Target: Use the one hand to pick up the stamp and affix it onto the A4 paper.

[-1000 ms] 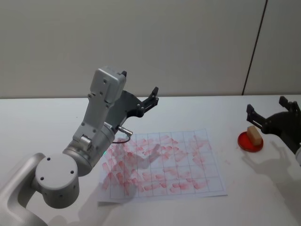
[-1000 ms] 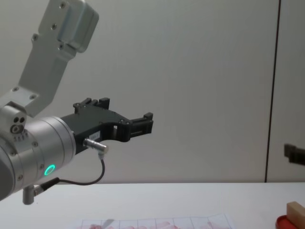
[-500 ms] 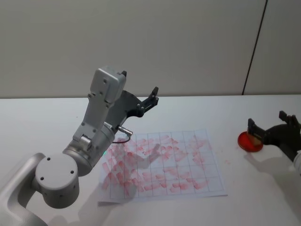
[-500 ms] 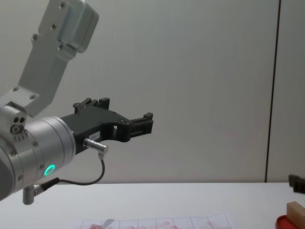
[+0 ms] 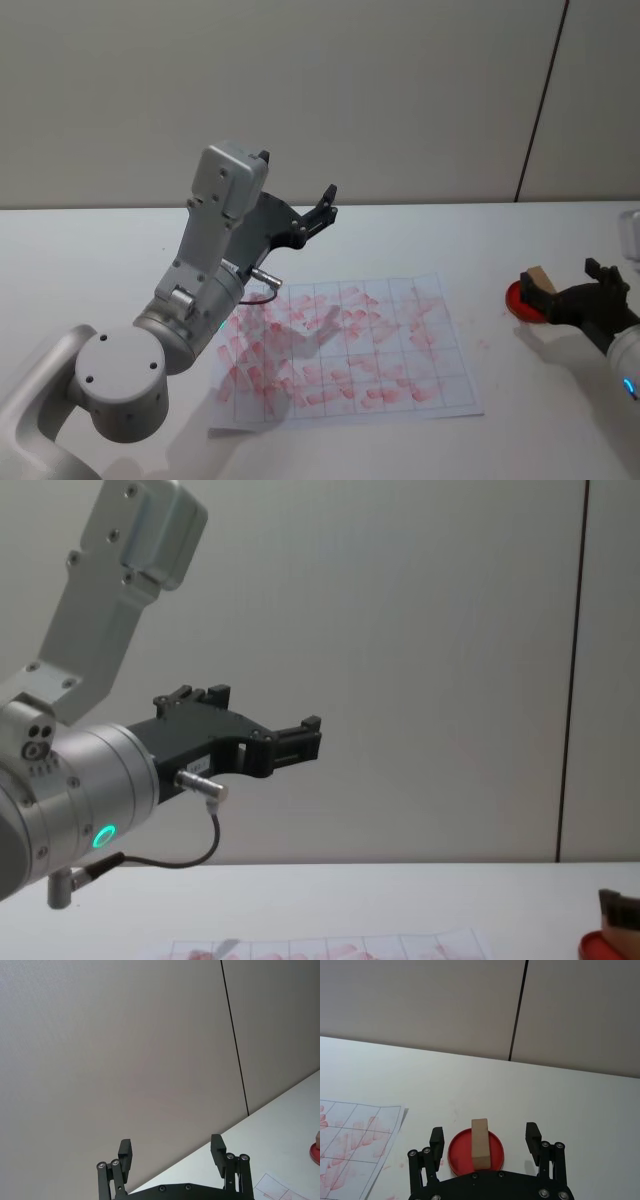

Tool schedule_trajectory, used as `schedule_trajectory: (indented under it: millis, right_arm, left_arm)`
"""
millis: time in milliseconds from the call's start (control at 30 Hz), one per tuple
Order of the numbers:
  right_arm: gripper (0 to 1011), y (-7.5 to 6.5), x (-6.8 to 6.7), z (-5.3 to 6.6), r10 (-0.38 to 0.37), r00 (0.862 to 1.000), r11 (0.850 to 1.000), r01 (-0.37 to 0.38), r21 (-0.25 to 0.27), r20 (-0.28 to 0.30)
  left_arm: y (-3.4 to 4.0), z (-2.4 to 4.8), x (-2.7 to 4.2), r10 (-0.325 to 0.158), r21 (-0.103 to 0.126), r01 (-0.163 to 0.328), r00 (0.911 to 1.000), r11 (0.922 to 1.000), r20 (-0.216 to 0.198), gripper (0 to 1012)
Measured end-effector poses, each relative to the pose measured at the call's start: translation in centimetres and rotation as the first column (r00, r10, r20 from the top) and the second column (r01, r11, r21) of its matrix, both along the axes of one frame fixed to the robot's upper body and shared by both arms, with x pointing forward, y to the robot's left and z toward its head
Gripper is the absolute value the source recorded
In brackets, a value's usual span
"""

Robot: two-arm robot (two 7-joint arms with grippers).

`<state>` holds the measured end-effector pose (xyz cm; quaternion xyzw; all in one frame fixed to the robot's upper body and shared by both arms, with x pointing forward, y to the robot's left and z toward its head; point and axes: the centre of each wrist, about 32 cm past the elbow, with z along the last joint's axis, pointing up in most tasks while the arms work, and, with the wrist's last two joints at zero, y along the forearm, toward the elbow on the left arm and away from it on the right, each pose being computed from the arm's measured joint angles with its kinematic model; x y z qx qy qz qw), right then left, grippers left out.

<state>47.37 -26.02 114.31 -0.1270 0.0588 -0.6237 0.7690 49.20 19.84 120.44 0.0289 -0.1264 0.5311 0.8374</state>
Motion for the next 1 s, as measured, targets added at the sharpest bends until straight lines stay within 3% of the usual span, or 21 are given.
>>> schedule_trajectory:
  millis: [167, 400, 1000]
  right_arm:
    - [985, 0.4, 0.2, -0.3, -0.008, 1.0, 1.0, 0.008, -0.006, -0.016]
    - [831, 0.8, 0.6, -0.6, -0.018, 0.999, 1.0, 0.018, -0.014, -0.035]
    - [258, 1.5, 1.3, -1.2, -0.036, 0.996, 0.999, 0.034, -0.028, -0.087]
  left_arm:
    - [0.0, 0.0, 0.0, 0.0, 0.0, 0.0, 1.0, 1.0, 0.0, 1001]
    - [0.0, 0.0, 0.0, 0.0, 0.0, 0.0, 1.0, 1.0, 0.0, 1001]
    - [0.0, 0.0, 0.0, 0.0, 0.0, 0.0, 1.0, 1.0, 0.0, 1001]
